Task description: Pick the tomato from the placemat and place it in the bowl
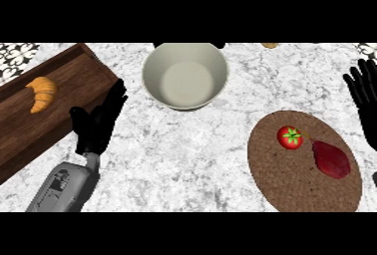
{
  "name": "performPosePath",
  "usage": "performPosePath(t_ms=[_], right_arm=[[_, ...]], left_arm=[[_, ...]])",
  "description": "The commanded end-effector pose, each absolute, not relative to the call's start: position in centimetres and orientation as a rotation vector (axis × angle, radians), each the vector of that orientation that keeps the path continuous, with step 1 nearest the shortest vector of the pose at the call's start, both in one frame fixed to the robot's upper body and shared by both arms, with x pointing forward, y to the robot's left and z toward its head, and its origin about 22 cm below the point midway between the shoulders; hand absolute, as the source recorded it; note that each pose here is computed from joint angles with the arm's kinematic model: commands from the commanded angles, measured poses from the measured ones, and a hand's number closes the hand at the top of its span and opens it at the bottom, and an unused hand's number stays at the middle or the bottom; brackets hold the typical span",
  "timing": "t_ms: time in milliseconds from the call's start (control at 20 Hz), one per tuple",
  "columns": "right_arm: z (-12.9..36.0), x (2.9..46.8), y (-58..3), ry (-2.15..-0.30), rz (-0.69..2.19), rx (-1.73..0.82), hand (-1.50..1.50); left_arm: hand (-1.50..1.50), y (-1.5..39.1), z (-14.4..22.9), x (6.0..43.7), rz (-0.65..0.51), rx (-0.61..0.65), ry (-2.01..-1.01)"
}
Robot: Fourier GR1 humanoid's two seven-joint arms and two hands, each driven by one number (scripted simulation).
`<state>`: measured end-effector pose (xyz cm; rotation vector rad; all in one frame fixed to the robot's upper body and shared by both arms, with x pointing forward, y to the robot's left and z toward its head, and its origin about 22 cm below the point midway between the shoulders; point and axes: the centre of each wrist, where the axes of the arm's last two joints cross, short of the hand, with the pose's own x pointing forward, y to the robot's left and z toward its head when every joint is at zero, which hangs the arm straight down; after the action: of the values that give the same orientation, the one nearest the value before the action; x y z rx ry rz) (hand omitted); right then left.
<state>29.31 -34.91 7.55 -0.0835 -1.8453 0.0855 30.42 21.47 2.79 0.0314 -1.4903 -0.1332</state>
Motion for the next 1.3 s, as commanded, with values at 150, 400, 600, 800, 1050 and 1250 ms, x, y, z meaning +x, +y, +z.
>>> performPosePath(t_ms=[150, 400, 600, 800, 1050, 1250], right_arm=[[4.0, 28.0, -29.6, -1.598, 0.307, -0.116, 1.50], [2.4, 26.4, -32.2, -1.631, 0.154, -0.684, -1.50], [0.0, 23.6, -24.4, -1.840, -0.099, -0.506, -1.50], [2.1, 21.6, -24.0, -1.944, -0.040, -0.644, -1.50], [8.0, 21.8, -26.5, -1.809, 0.041, -0.800, -1.50], [10.5, 20.9, -25.9, -1.675, 0.079, -0.830, -1.50]], left_arm=[[0.00, 21.6, 3.3, 30.1, -0.135, 0.077, -1.588], [0.00, 22.2, 2.9, 29.0, -0.101, 0.089, -1.575], [0.00, 21.5, 2.9, 28.5, -0.096, 0.086, -1.581], [0.00, 22.3, 3.4, 27.7, -0.102, 0.079, -1.602], [0.00, 22.8, 1.8, 27.1, -0.115, 0.066, -1.587], [0.00, 21.4, 1.2, 27.3, -0.109, 0.088, -1.575]])
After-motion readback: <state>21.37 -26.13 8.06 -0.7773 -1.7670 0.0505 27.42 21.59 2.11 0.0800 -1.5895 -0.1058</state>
